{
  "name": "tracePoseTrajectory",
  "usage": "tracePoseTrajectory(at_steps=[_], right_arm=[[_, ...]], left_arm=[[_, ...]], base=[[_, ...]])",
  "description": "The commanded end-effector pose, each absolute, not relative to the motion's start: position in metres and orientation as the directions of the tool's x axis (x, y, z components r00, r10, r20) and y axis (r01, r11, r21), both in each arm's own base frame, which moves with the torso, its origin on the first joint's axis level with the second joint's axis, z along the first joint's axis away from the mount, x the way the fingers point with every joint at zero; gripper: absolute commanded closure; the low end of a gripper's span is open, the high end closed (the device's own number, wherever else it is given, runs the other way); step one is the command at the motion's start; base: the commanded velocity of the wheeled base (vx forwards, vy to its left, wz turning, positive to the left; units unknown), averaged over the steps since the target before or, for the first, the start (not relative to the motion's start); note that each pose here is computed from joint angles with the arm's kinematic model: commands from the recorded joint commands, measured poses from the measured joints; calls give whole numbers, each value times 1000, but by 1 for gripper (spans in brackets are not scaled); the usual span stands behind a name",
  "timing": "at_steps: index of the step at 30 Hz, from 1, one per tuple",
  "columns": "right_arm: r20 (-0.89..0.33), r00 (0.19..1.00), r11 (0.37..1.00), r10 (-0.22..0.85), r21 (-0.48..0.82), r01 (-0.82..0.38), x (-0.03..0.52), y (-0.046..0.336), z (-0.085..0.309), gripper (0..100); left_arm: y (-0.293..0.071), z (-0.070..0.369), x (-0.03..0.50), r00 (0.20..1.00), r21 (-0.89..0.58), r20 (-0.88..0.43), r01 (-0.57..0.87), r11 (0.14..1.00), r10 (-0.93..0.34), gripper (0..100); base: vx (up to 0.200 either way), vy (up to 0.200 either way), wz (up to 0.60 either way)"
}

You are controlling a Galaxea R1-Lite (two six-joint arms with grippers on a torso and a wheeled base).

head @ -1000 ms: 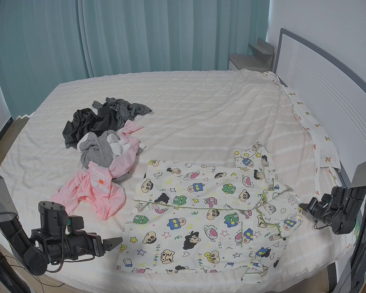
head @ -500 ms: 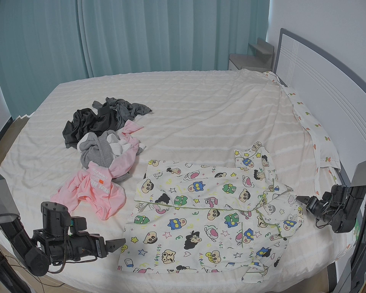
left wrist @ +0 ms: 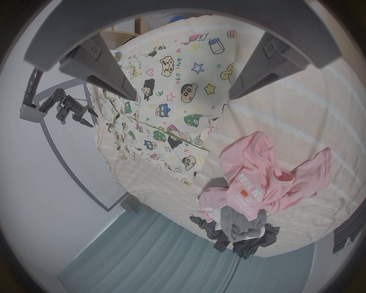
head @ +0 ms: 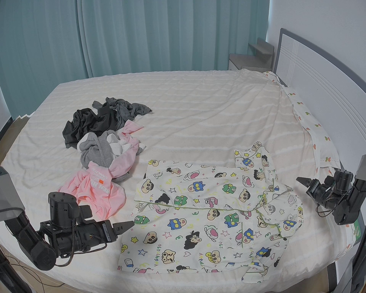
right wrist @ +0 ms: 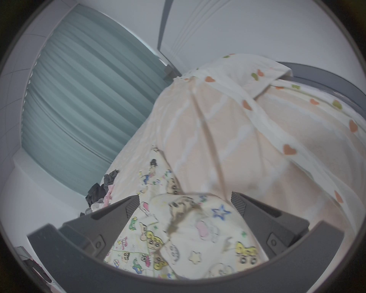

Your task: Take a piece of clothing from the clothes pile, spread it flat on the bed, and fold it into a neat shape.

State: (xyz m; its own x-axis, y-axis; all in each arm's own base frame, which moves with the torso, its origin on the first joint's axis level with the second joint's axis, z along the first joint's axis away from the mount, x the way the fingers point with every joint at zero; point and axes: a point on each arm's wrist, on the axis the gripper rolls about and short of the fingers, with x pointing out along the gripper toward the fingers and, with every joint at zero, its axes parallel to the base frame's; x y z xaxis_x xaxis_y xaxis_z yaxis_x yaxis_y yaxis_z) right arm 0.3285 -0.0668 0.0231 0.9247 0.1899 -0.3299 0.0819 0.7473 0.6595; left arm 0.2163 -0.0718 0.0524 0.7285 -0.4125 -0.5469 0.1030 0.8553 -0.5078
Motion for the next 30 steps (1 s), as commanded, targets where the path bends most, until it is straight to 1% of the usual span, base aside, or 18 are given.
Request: tracePoseTrajectory(at_steps=[1, 5, 8, 11, 12, 13, 17, 18, 22, 30], right_arm=[[-271, 922, 758, 276, 651, -36, 358, -37, 52, 0], [-279, 907, 757, 317, 651, -65, 392, -21, 63, 0], [-308, 906, 773, 291, 634, -33, 414, -12, 62, 0], [-333, 902, 793, 275, 608, -17, 432, -8, 50, 0], [-333, 902, 793, 275, 608, -17, 432, -8, 50, 0], [-347, 895, 809, 282, 587, -27, 441, -4, 40, 0], [-367, 887, 825, 282, 564, -28, 451, 6, 19, 0], [-367, 887, 825, 282, 564, -28, 451, 6, 19, 0], [-364, 903, 849, 228, 529, -1, 468, 5, 3, 0], [-324, 920, 859, 223, 511, -28, 478, 13, 12, 0]], left_arm=[[-74, 54, 217, 731, -512, -537, 114, 851, -421, 0], [-74, 54, 216, 742, -514, -520, 123, 849, -423, 0], [-74, 55, 216, 746, -515, -514, 126, 848, -423, 0], [-74, 55, 216, 746, -514, -515, 125, 848, -423, 0], [-74, 55, 216, 746, -514, -515, 125, 848, -423, 0], [-74, 55, 216, 746, -514, -515, 125, 848, -423, 0], [-74, 55, 215, 747, -514, -514, 125, 849, -421, 0], [-74, 55, 215, 747, -514, -514, 125, 849, -421, 0], [-74, 55, 215, 746, -514, -516, 124, 849, -421, 0], [-73, 55, 216, 748, -513, -514, 125, 849, -420, 0]], base=[[0, 0, 0], [0, 0, 0], [0, 0, 0], [0, 0, 0], [0, 0, 0], [0, 0, 0], [0, 0, 0], [0, 0, 0], [0, 0, 0], [0, 0, 0]])
